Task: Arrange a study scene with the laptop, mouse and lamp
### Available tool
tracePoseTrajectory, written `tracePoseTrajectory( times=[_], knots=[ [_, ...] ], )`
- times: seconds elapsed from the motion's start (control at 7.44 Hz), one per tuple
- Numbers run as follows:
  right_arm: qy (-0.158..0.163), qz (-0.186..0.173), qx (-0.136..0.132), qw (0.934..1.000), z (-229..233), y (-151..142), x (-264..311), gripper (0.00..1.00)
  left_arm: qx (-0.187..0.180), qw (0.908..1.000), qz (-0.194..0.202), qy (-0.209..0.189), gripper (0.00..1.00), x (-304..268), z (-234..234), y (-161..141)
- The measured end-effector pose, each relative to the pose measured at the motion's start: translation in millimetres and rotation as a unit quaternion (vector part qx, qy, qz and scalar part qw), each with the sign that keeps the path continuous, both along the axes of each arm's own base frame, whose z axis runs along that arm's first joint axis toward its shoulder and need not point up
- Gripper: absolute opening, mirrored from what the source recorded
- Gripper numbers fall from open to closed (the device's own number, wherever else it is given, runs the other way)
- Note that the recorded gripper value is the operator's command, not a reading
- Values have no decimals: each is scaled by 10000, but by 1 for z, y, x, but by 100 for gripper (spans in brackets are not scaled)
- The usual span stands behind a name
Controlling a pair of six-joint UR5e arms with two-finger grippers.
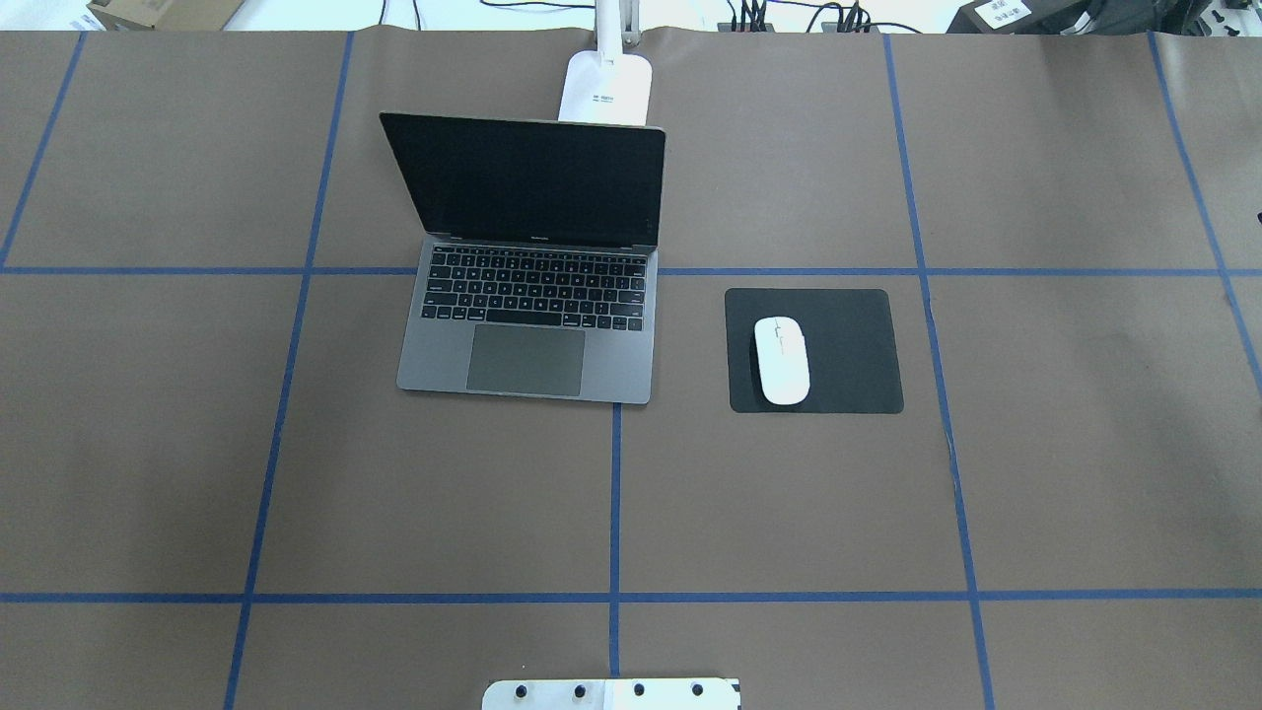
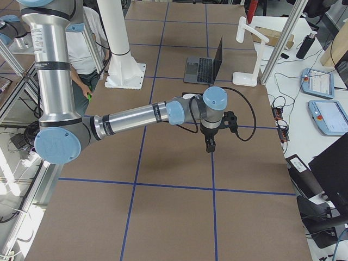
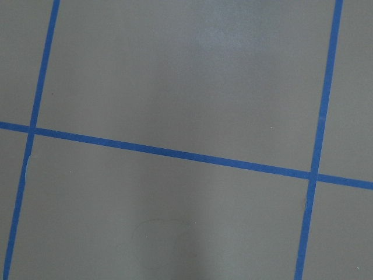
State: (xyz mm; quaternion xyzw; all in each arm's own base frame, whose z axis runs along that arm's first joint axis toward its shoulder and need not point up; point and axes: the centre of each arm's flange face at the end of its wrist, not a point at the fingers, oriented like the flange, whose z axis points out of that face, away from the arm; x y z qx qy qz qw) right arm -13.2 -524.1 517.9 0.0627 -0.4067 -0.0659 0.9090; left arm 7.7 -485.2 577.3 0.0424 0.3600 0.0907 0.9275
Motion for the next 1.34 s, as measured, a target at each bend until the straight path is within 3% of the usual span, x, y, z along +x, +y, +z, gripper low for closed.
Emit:
tracePoseTrajectory(
  times=[1.34],
  knots=[
    [-56,-167,38,9998,-5,12,-15,99,97,10000,7,9,99,1,0,-2]
  ],
)
